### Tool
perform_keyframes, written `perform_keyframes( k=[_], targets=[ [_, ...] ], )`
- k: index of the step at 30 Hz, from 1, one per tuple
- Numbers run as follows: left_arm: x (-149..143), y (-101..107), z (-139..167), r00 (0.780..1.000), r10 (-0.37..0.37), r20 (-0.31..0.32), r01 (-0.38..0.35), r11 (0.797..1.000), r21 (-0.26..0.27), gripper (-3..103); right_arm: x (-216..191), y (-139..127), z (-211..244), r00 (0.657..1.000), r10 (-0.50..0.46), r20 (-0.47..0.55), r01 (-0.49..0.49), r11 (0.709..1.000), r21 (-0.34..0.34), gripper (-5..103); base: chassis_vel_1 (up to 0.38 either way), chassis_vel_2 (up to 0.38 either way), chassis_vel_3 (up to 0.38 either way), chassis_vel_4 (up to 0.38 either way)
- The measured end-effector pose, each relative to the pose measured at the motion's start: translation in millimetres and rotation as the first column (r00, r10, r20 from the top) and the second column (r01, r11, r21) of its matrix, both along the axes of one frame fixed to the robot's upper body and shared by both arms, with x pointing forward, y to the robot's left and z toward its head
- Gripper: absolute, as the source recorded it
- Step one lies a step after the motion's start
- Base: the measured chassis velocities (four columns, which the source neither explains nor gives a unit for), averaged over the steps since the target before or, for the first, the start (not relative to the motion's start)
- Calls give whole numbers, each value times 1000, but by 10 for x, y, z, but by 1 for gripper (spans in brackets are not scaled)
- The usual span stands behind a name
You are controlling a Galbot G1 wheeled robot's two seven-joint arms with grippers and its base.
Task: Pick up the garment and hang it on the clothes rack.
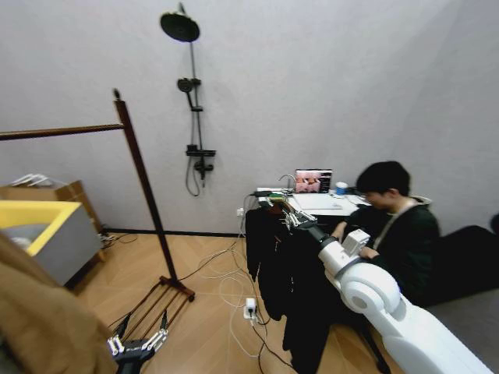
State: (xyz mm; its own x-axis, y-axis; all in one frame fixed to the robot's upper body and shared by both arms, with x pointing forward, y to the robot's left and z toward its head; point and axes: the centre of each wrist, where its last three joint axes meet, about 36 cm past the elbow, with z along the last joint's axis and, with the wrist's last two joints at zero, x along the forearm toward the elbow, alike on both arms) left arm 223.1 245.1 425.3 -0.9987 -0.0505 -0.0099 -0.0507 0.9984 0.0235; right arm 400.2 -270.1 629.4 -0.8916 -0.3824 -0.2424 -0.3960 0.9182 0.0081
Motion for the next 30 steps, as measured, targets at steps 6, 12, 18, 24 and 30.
perform_keyframes(
  k=[6,12,18,24,30],
  targets=[
    [0,0,0,1000,0,0,0,1000,0,100,-35,7,26,1000,10,9,-10,1000,6,9,122,122,117,125],
    [0,0,0,1000,0,0,0,1000,0,100,-41,33,39,1000,16,17,-16,1000,17,9,136,123,133,141],
    [0,0,0,1000,0,0,0,1000,0,100,-42,29,36,1000,12,19,-12,1000,22,9,133,132,123,124],
    [0,0,0,1000,0,0,0,1000,0,100,-18,-13,54,999,-5,33,5,1000,25,9,124,123,132,120],
    [0,0,0,1000,0,0,0,1000,0,100,24,-33,78,999,-28,44,26,999,35,9,134,125,129,129]
  ],
)
